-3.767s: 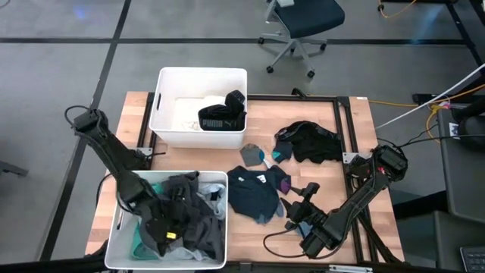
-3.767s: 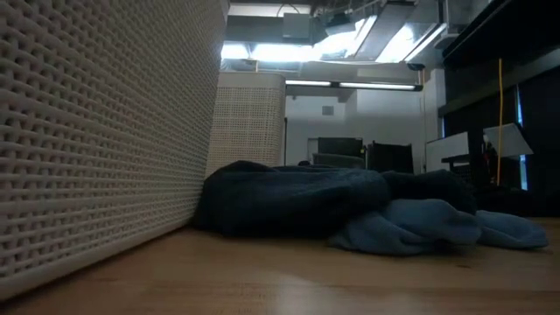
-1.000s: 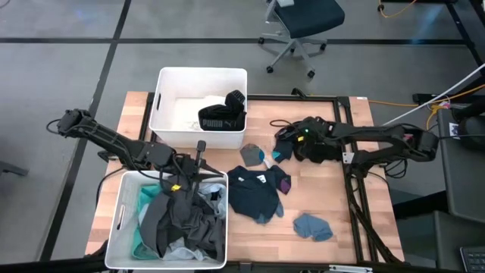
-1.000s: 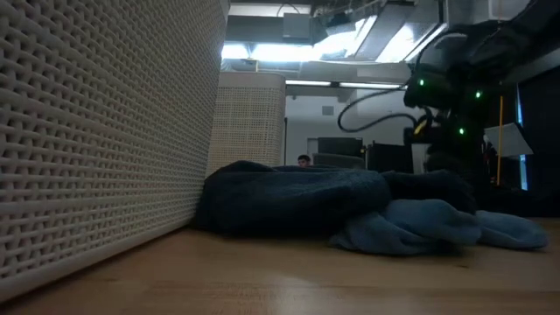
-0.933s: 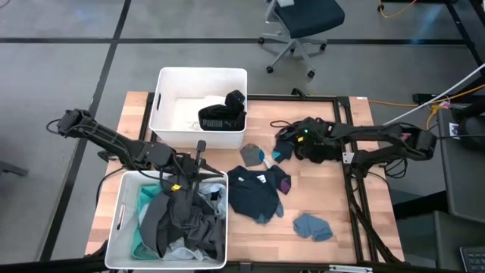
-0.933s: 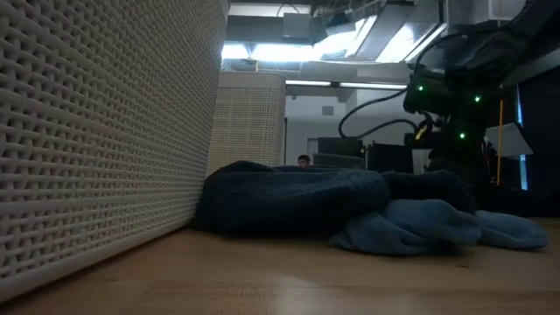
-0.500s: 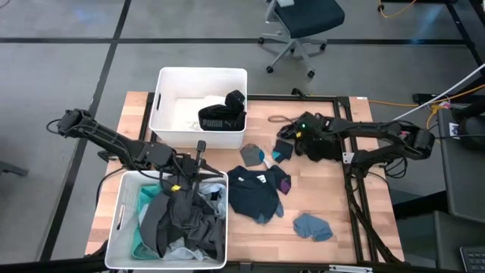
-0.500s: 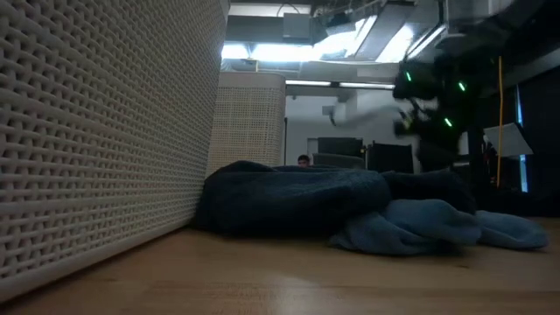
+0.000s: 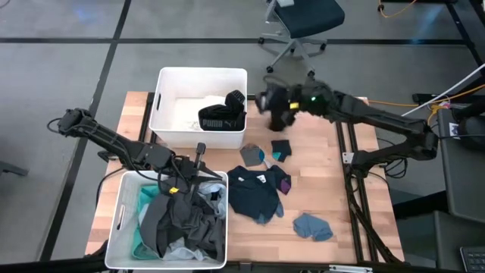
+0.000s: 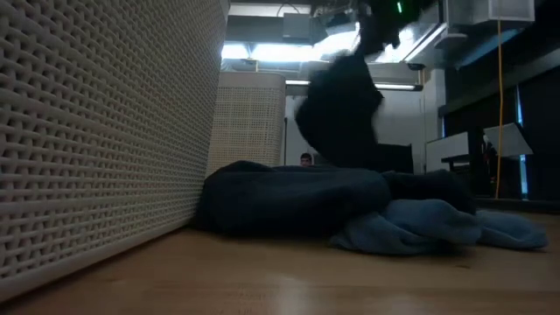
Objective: Sort clothes
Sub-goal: Put the black boxer into the top laundry organizer
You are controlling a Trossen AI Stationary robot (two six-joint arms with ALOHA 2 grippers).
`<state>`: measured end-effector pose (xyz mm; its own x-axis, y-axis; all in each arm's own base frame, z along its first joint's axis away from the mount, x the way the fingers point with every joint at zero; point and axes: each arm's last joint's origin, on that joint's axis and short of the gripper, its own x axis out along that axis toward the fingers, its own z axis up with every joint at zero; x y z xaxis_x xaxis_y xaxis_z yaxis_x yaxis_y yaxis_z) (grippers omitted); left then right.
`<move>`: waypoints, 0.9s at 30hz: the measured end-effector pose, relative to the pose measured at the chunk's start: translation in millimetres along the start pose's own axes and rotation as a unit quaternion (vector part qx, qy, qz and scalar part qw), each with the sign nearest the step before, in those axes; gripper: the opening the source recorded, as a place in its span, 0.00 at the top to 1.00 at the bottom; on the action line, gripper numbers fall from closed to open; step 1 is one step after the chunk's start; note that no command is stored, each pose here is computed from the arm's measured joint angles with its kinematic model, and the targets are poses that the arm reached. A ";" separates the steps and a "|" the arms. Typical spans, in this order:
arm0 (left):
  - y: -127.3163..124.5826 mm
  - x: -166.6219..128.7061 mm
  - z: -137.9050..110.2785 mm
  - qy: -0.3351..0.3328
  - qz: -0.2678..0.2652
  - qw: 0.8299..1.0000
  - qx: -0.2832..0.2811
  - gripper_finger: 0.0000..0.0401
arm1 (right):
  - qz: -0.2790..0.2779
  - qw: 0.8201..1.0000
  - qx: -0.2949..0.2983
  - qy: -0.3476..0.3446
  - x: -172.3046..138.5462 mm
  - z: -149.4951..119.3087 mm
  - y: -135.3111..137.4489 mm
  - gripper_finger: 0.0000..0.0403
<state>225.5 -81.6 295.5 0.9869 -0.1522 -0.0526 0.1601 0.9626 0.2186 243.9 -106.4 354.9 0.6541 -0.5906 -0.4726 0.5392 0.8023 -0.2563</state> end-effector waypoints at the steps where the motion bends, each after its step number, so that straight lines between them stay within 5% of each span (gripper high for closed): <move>1: 0.0 0.0 0.0 0.000 0.000 1.000 0.000 0.99 | 0.002 0.999 0.006 -0.033 -6.4 12.7 -0.2 0.98; 5: 0.0 0.0 0.1 0.000 0.000 1.000 0.000 0.99 | 0.025 0.983 0.034 -0.178 -31.5 57.0 -3.1 0.99; 11: 0.0 0.0 0.1 -0.001 0.000 1.000 0.000 0.99 | 0.094 0.933 0.064 -0.341 -43.4 99.6 -5.3 0.98; 18: 0.1 0.0 0.1 0.000 0.000 1.000 0.004 0.99 | 0.095 0.908 0.075 -0.401 -9.3 126.8 5.2 0.97; 27: 0.1 0.0 -0.2 0.001 0.000 1.000 0.004 0.99 | 0.120 0.902 0.064 -0.410 57.9 146.4 29.0 0.97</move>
<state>225.6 -81.5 295.4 0.9869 -0.1518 -0.0552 0.1604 0.9608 0.2262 375.0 -130.0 443.6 0.9043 -0.3098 0.2936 0.3528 0.9297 -0.1057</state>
